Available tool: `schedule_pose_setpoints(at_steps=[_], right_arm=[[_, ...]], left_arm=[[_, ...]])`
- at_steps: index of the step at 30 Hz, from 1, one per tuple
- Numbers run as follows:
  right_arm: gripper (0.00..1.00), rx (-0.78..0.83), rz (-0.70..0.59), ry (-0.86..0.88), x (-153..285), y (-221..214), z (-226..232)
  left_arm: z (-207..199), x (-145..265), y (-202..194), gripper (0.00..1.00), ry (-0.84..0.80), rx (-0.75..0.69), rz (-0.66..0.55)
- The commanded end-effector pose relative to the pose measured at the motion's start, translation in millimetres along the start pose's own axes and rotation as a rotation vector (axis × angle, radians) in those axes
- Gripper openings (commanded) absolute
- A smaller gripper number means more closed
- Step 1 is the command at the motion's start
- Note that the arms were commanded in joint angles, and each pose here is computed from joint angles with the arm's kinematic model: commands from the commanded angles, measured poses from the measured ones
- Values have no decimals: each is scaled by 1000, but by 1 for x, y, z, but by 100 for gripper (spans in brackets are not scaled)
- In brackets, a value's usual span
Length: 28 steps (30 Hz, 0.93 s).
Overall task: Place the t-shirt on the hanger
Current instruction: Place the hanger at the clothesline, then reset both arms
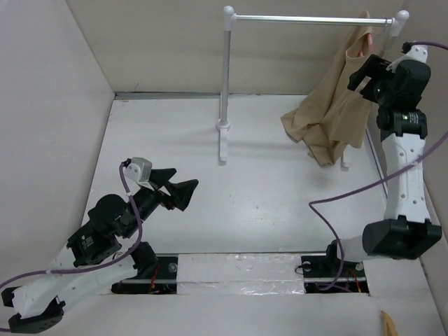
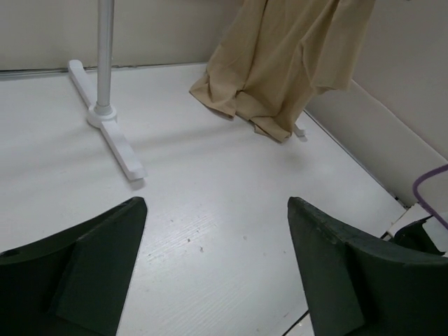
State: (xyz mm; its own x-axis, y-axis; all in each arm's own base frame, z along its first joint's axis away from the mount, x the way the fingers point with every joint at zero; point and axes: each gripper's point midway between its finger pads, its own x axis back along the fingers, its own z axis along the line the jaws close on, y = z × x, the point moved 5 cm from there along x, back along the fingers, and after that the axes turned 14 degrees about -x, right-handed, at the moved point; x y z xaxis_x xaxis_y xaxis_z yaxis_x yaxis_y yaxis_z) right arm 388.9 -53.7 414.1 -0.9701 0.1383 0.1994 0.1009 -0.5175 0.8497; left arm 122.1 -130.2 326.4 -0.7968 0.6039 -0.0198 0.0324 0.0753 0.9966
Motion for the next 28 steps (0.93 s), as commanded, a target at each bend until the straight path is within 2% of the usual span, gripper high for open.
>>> schedule_pose_setpoints(at_steps=[1, 2, 3, 5, 9, 10, 13, 14, 18, 22, 28], right_arm=[[94, -80, -207, 138, 47, 44, 33], [98, -91, -227, 163, 57, 46, 40], [100, -93, -272, 186, 79, 55, 45], [100, -84, -297, 230, 96, 54, 54], [100, -77, -358, 345, 158, 53, 70], [100, -75, -411, 412, 194, 58, 75], [100, -37, -429, 608, 245, 43, 86], [100, -16, -480, 689, 287, 42, 87], [100, 15, -620, 704, 367, 32, 66], [100, -15, -676, 643, 395, 18, 43], [100, 44, -455, 642, 352, -13, 45]], left_arm=[[3, -6, 3, 82, 40, 3, -11], [4, -6, 5, 86, 51, 0, -10], [7, -8, 5, 94, 73, -2, -3], [9, -7, 10, 99, 98, 2, -3], [13, -16, 13, 99, 159, 8, 24], [13, -16, 19, 99, 168, 11, 26], [13, -22, 30, 99, 191, 12, 36], [12, -22, 36, 99, 189, 18, 28], [7, -22, 67, 99, 151, 34, -47], [3, -20, 90, 99, 116, 50, -132], [-8, -34, 84, 99, 78, 77, -105]])
